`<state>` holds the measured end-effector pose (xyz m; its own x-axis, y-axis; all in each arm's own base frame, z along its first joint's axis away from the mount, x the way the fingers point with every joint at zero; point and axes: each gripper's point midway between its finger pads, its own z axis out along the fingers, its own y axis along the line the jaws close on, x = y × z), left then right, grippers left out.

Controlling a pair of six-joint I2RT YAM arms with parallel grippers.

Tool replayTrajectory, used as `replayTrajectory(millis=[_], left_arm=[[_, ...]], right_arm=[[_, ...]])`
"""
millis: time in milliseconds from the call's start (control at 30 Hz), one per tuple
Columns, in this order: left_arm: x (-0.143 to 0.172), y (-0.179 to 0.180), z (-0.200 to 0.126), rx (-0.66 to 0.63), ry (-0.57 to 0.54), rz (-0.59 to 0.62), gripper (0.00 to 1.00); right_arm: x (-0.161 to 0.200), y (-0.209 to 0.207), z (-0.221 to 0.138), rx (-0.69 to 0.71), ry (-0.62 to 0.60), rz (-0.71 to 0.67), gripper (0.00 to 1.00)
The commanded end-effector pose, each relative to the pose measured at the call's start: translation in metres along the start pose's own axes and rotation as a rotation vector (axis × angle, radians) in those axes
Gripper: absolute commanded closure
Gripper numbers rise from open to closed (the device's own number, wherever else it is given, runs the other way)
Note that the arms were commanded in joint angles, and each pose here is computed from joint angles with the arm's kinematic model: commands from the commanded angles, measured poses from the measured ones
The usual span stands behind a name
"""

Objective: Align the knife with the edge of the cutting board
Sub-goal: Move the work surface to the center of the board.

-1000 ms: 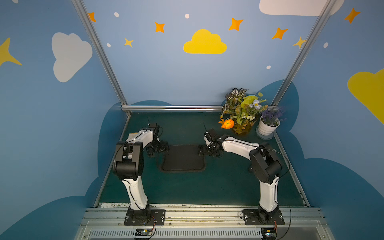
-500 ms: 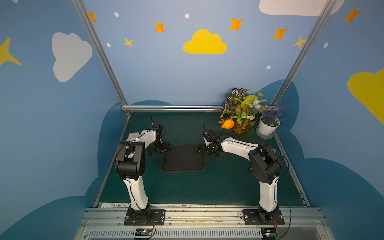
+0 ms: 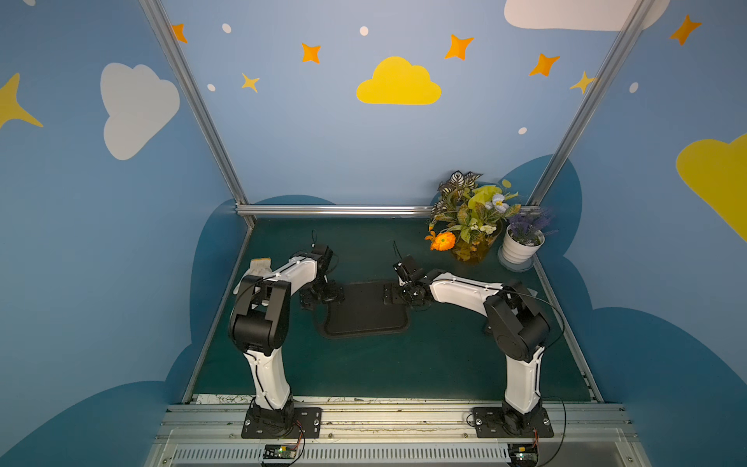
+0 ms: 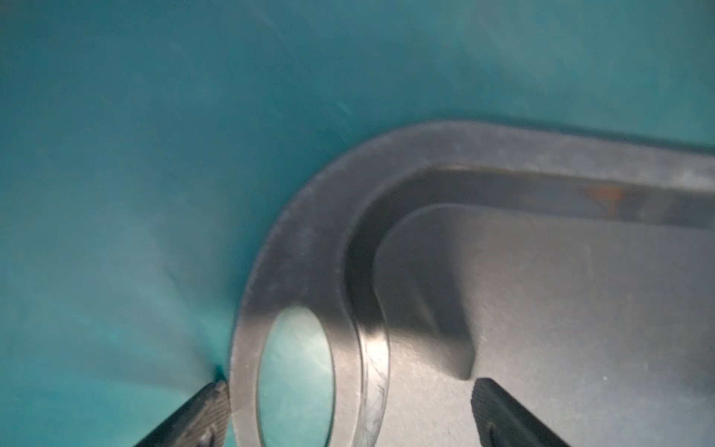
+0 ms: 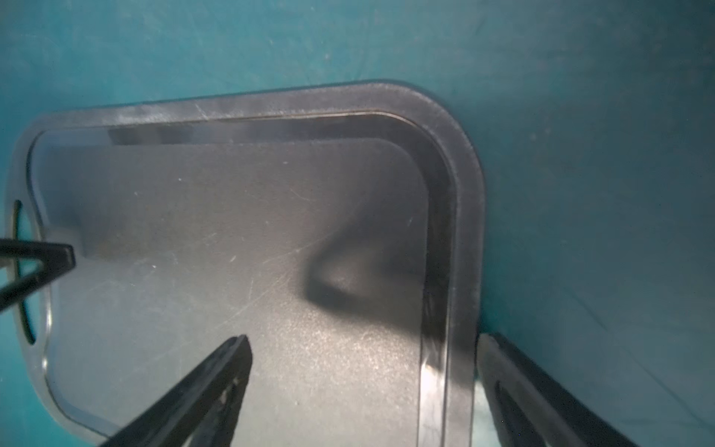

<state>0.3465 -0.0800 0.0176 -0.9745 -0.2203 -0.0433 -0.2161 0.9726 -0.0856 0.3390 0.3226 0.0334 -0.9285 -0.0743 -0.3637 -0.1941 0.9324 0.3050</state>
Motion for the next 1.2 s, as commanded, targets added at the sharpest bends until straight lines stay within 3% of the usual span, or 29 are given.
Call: replayTrajectory(millis=[0,367,1167], left_arm=[[0.045,-0.026,0.015,0.109,0.155,-0.031,0.0],[0.052,-0.056,0.029,0.119,0.165,-0.002,0.0],[0.034,-0.15,0.031,0.175,0.13,0.076,0.0]], right_arm=[[0.035,-0.009,0.005,0.022,0.099,0.023,0.04],[0.04,-0.035,-0.01,0.059,0.081,0.052,0.04],[0.03,-0.092,-0.023,0.092,0.076,0.148,0.04]])
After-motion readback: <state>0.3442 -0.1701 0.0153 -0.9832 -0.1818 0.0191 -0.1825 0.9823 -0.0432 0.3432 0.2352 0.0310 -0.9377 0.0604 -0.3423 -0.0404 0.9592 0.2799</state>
